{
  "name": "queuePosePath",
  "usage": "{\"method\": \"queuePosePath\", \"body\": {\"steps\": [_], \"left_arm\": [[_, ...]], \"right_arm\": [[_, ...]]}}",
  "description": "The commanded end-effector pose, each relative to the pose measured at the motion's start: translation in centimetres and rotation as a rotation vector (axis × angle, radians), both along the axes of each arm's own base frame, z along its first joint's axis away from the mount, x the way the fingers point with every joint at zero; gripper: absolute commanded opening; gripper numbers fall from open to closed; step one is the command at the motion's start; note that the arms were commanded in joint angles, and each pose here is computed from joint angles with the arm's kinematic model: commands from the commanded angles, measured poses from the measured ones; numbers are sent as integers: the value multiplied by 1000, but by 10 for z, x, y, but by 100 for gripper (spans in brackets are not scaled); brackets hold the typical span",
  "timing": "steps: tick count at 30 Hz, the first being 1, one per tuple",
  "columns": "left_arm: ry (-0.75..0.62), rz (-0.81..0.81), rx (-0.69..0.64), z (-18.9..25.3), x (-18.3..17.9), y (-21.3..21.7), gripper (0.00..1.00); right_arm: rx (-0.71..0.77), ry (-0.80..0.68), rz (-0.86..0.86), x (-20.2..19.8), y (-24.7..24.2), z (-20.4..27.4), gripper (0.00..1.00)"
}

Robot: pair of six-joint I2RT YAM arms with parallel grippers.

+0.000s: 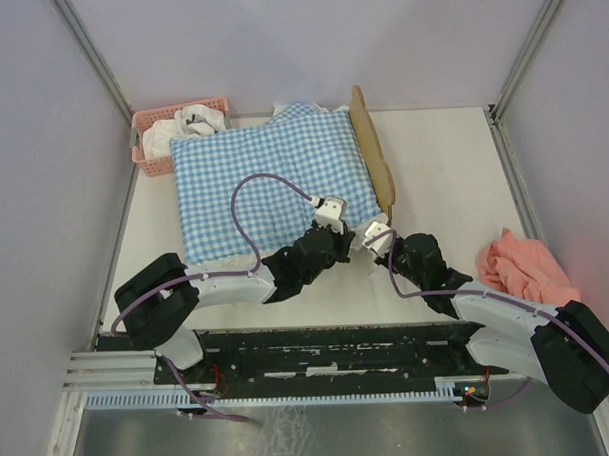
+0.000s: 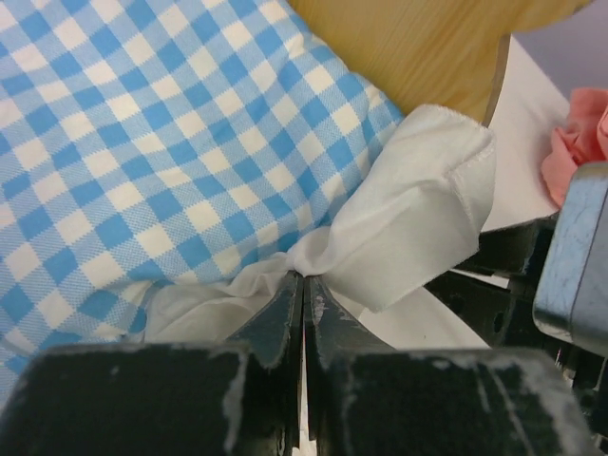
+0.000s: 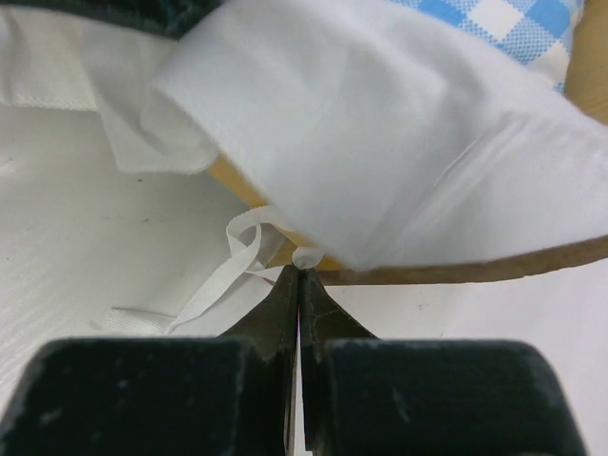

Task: Set up the pet bed
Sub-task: Tie the ropes to the bed frame.

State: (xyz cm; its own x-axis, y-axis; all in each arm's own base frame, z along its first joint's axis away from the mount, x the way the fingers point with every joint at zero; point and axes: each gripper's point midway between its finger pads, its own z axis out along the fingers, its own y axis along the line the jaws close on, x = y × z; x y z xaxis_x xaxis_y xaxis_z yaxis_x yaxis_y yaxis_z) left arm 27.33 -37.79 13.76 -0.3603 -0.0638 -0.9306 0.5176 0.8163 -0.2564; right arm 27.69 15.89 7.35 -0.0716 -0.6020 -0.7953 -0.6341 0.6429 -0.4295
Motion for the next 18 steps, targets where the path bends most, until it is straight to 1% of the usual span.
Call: {"method": "queuePosePath", "body": {"steps": [1, 4, 6, 9, 14, 18], "left_arm": [[12, 4, -194, 41, 4, -3, 3], [37, 8, -248, 47, 8, 1, 3], [49, 19, -266, 48, 10, 4, 3], [74, 34, -285, 41, 12, 10, 5], [122, 19, -316, 32, 9, 9, 6], [162, 24, -334, 24, 9, 8, 6]], "right_arm": [[46, -74, 16, 6, 7, 21, 2], [50, -90, 20, 7, 8, 24, 2], [62, -105, -6, 10, 6, 27, 2], [66, -103, -42, 14, 3, 29, 2], [85, -82, -121, 16, -6, 35, 2], [101, -95, -127, 20, -4, 45, 2]]}}
